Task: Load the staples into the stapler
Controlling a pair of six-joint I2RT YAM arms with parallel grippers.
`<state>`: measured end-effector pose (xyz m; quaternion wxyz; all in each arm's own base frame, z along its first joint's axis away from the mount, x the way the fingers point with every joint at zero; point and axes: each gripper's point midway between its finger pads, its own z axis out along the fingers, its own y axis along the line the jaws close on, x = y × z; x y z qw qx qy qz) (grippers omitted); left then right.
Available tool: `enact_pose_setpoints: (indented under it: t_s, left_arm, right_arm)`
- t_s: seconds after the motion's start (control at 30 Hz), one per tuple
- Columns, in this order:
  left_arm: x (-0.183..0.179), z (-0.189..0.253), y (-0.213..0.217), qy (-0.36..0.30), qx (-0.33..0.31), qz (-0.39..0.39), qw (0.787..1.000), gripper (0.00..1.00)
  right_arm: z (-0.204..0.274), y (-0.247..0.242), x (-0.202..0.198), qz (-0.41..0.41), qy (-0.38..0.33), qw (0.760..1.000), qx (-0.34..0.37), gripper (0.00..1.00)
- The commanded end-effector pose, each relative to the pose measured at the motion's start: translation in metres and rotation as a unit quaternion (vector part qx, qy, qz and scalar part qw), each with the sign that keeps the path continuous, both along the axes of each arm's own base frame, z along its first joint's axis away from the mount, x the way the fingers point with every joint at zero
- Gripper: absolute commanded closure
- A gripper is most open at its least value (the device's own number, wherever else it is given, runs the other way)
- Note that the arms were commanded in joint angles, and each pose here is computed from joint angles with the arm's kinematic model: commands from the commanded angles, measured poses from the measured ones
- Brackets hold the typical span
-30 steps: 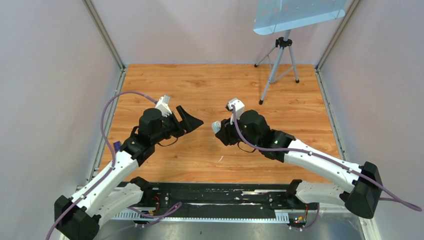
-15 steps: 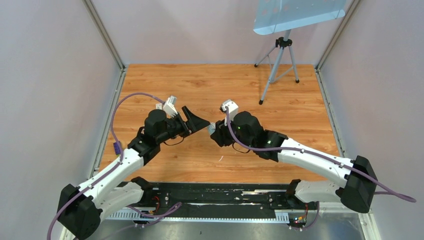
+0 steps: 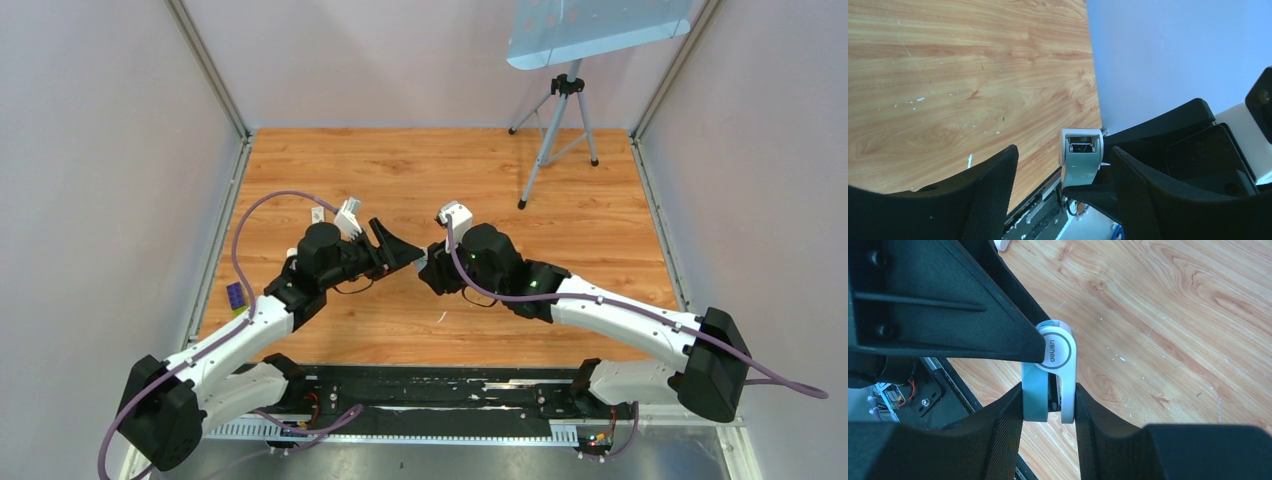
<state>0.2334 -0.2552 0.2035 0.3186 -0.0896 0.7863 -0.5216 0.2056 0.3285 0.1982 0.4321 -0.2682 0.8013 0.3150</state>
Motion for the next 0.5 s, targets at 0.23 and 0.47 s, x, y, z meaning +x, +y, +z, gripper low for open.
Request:
enact_pose_setpoints:
  t_s: [0.23,0.47]
  left_arm:
    - [-0.004,0.01,-0.018,-0.008,-0.032,-0.034,0.999,0.6]
    - [-0.001,0.01,-0.005,-0.05,0.03,-0.021,0.998,1.0]
  right_arm:
    - [0.006,0.005,0.001,-0.009,-0.003,1.0,0.014,0.55]
    - [0.014,-0.003,-0.007,0.034,-0.011,0.999,0.014,0.22]
